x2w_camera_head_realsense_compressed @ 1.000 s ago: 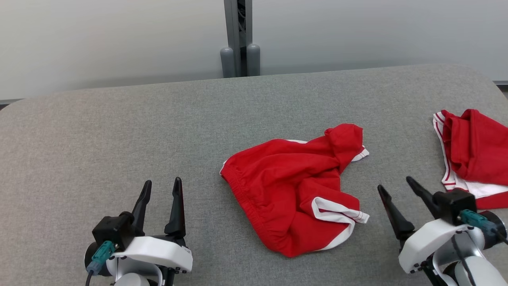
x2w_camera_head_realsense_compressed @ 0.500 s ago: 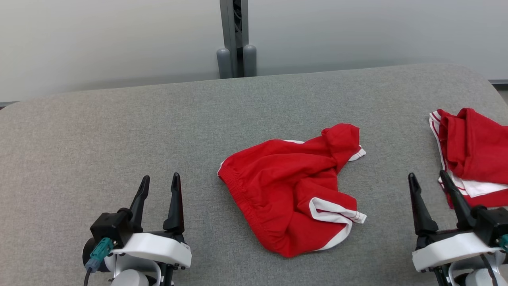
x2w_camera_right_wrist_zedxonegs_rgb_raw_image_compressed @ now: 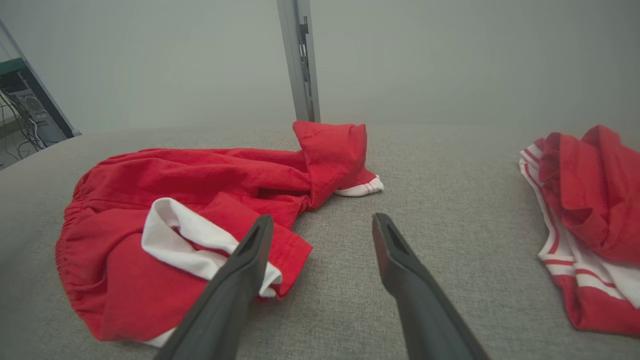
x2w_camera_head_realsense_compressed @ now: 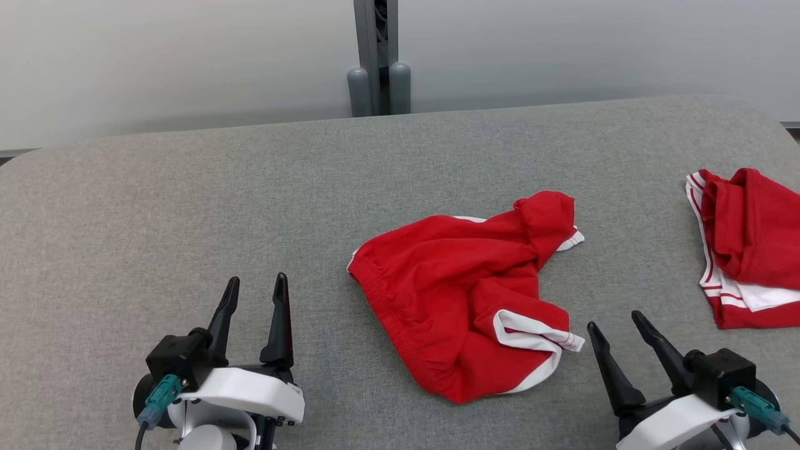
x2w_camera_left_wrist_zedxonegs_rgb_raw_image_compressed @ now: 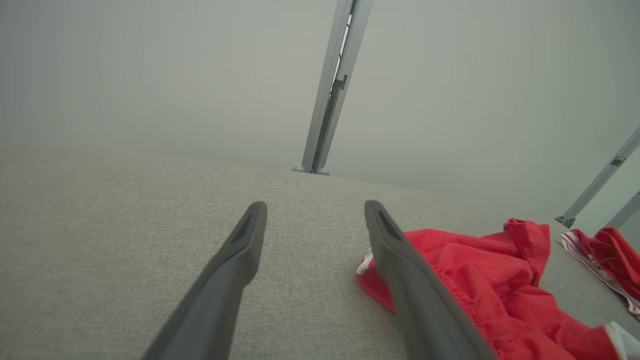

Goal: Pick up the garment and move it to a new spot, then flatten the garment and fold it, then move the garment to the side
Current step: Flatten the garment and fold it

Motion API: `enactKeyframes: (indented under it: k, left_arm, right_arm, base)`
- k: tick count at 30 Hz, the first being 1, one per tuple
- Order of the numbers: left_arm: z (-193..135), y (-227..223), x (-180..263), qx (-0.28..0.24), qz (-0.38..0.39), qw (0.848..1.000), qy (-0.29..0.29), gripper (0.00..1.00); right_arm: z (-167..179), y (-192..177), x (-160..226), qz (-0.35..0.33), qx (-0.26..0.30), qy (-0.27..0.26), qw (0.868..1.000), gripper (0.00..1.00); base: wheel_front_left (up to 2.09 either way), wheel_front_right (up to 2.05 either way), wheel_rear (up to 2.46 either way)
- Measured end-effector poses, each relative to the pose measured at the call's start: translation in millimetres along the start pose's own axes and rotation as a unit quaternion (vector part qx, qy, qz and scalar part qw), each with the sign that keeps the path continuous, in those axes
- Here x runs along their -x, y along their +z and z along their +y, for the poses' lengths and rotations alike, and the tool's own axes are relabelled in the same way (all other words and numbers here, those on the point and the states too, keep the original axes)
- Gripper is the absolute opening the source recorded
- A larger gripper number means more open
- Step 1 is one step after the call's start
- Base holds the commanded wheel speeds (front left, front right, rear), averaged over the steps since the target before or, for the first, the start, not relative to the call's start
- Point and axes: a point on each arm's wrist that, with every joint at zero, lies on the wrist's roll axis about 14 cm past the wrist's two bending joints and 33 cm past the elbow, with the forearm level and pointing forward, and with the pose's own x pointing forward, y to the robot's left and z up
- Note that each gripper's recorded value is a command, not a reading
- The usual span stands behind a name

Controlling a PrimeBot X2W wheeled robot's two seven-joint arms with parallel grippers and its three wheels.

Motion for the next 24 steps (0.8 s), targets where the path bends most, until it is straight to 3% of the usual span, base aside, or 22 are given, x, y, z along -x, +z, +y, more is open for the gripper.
enactKeyframes:
  k: [7, 17, 18, 19, 20, 21, 24]
  left_arm:
    - [6.3, -4.3, 1.0, -0.001, 0.007, 1.000, 0.009, 1.00]
    - [17.4, -5.1, 4.4, -0.002, 0.008, 1.000, 0.024, 1.00]
    - [18.1, -5.1, 4.6, -0.003, 0.008, 1.000, 0.025, 1.00]
    - [19.1, -5.3, 4.9, -0.003, 0.009, 1.000, 0.026, 1.00]
    - [20.0, -5.3, 5.1, -0.003, 0.009, 1.000, 0.028, 1.00]
    - [20.9, -5.4, 5.3, -0.003, 0.009, 1.000, 0.029, 1.00]
    - [22.8, -4.7, 6.1, -0.004, 0.008, 0.999, 0.032, 1.00]
  right_arm:
    - [15.0, -30.1, 1.1, 0.058, -0.012, 0.034, 0.998, 1.00]
    - [21.5, -44.1, -8.5, 0.079, -0.009, 0.050, 0.996, 0.99]
    - [23.5, -44.3, -10.3, 0.080, -0.009, 0.053, 0.995, 0.76]
    - [25.3, -45.8, -11.4, 0.083, -0.010, 0.056, 0.995, 0.37]
    - [26.9, -48.7, -11.7, 0.088, -0.009, 0.059, 0.994, 0.08]
    - [28.4, -51.5, -11.5, 0.092, -0.006, 0.063, 0.994, 0.00]
    - [28.6, -49.5, -15.7, 0.086, -0.004, 0.065, 0.994, 0.00]
  base:
    - [0.00, 0.00, 0.00]
    - [0.00, 0.00, 0.00]
    - [0.00, 0.00, 0.00]
    - [0.00, 0.00, 0.00]
    - [0.00, 0.00, 0.00]
    - [0.00, 0.00, 0.00]
    - [0.00, 0.00, 0.00]
